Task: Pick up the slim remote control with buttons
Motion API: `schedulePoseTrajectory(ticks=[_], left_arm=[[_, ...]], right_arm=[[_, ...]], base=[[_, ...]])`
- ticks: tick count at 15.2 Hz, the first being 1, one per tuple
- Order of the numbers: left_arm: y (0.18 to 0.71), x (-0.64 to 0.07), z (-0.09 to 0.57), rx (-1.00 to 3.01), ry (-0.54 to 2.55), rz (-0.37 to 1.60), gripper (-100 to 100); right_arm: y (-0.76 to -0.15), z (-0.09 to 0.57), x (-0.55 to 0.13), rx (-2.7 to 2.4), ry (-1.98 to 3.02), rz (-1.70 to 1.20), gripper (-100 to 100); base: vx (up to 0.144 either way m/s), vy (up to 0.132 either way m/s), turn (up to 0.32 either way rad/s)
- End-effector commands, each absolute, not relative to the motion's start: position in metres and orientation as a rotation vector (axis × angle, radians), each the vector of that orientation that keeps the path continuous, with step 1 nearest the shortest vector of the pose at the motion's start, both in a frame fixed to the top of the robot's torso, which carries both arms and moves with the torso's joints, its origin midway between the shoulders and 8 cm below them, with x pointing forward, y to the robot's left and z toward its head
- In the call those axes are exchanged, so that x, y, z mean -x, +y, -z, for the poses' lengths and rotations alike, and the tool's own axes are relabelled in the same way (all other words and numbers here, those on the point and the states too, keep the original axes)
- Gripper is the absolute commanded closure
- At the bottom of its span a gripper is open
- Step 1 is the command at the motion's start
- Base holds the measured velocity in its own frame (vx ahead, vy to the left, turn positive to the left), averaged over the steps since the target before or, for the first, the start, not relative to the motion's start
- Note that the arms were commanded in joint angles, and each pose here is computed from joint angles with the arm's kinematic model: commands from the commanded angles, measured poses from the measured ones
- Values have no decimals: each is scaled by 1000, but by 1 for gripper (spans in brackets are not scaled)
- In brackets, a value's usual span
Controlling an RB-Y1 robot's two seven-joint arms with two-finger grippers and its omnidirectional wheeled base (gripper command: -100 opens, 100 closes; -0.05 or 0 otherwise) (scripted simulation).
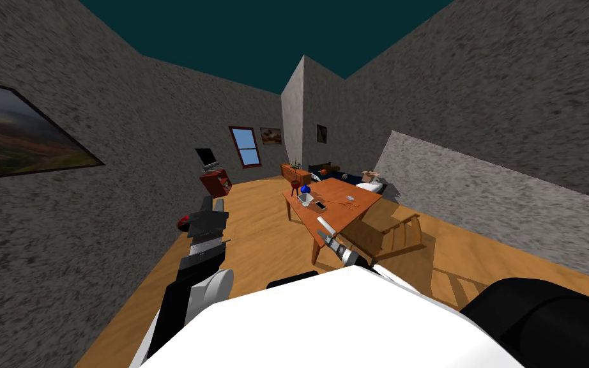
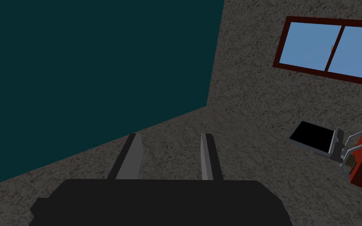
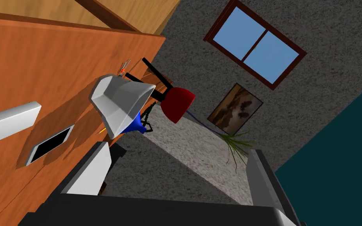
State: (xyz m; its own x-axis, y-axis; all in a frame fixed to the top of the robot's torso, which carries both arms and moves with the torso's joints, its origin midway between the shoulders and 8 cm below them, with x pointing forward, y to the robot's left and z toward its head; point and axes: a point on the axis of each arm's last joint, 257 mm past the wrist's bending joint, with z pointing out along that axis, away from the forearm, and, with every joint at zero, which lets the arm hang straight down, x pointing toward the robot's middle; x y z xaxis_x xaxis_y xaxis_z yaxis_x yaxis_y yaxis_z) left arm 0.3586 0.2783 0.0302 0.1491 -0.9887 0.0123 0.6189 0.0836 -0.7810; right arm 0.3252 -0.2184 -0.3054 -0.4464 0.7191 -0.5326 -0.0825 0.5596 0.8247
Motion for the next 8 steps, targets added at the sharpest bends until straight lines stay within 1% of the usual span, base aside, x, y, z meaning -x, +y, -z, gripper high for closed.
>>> schedulePoseTrajectory(ticks=[1,3,4,5,8], left_arm=[[278,-359,-30,745,625,1324,0],[278,-359,-30,745,625,1324,0],[278,-359,-30,745,625,1323,0],[278,-359,-30,745,625,1323,0],[278,-359,-30,745,625,1323,0]], right_arm=[[-224,333,-310,-521,1884,-983,-100],[-233,363,-290,-515,1977,-942,-100],[-233,363,-290,-515,1977,-942,-100],[-240,386,-269,-502,2060,-908,-100],[-258,417,-243,-499,2160,-847,-100]], base=[[61,59,86],[91,67,115],[71,51,21],[86,48,80],[100,41,93]])
